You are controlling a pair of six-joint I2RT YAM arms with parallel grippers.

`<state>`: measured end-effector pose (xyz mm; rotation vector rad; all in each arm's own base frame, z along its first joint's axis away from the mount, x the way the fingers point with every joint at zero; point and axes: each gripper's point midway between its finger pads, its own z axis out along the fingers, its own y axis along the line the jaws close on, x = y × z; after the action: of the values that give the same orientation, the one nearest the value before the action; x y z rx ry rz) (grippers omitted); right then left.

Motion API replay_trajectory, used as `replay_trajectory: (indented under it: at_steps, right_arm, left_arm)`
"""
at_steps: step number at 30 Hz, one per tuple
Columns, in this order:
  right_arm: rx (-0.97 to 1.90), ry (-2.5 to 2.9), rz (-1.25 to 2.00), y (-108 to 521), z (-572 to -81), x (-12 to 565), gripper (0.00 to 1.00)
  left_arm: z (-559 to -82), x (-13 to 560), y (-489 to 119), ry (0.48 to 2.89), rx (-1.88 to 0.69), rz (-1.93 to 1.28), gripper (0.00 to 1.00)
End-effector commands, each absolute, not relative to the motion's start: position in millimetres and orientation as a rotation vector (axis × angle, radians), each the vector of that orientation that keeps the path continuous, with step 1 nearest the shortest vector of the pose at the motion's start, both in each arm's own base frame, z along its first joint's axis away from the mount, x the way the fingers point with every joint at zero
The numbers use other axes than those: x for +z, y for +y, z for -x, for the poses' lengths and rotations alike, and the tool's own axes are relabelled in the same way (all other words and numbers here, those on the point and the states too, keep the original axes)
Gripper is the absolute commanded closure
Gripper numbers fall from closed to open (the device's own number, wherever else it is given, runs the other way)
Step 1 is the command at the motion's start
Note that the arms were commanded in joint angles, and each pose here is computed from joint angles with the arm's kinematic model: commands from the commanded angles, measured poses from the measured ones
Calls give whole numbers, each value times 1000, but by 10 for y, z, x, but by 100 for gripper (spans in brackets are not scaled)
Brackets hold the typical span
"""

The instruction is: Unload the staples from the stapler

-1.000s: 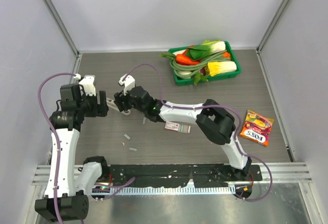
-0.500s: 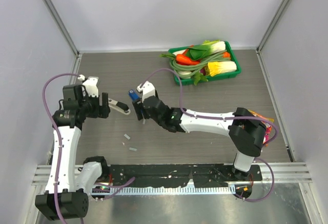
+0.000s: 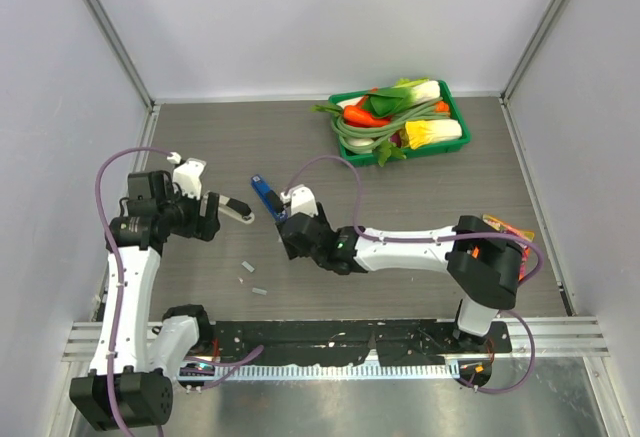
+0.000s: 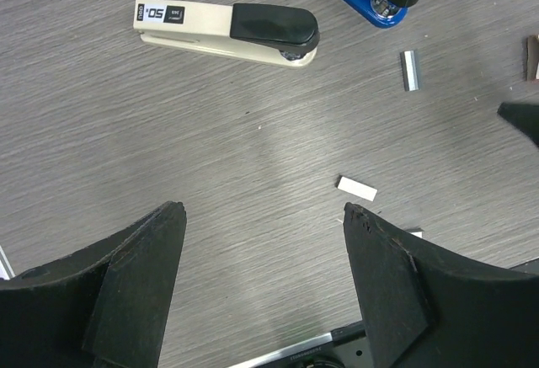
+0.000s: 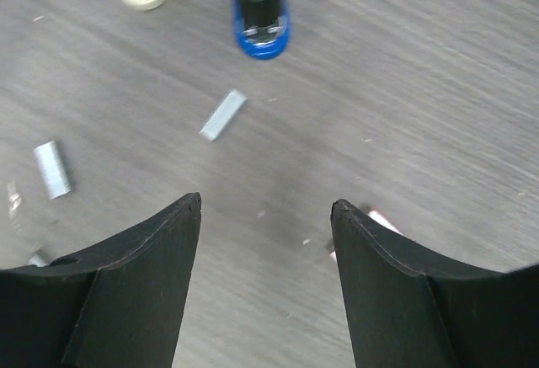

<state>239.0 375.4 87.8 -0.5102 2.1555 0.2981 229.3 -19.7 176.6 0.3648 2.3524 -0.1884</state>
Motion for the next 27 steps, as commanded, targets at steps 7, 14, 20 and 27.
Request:
replay_trajectory:
  at_steps: [7, 14, 20, 27]
  right_arm:
    - [647, 1980, 930, 4376, -1683, 1250, 31]
    - [772, 1891, 1210, 4501, -1390, 1233, 31]
    - [774, 1910, 1401, 4624, -1236, 902, 31]
    - [754, 1924, 1454, 4806, -1242, 736, 31]
  left_arm:
    - [-2321, 1866, -210, 2312, -191, -406, 21]
    - [-2351, 1889, -204, 2315, -192, -388, 20]
    - [-2391, 1888, -179, 2317, -177, -383, 20]
    - [-2373, 1878, -141, 2315, -144, -400, 20]
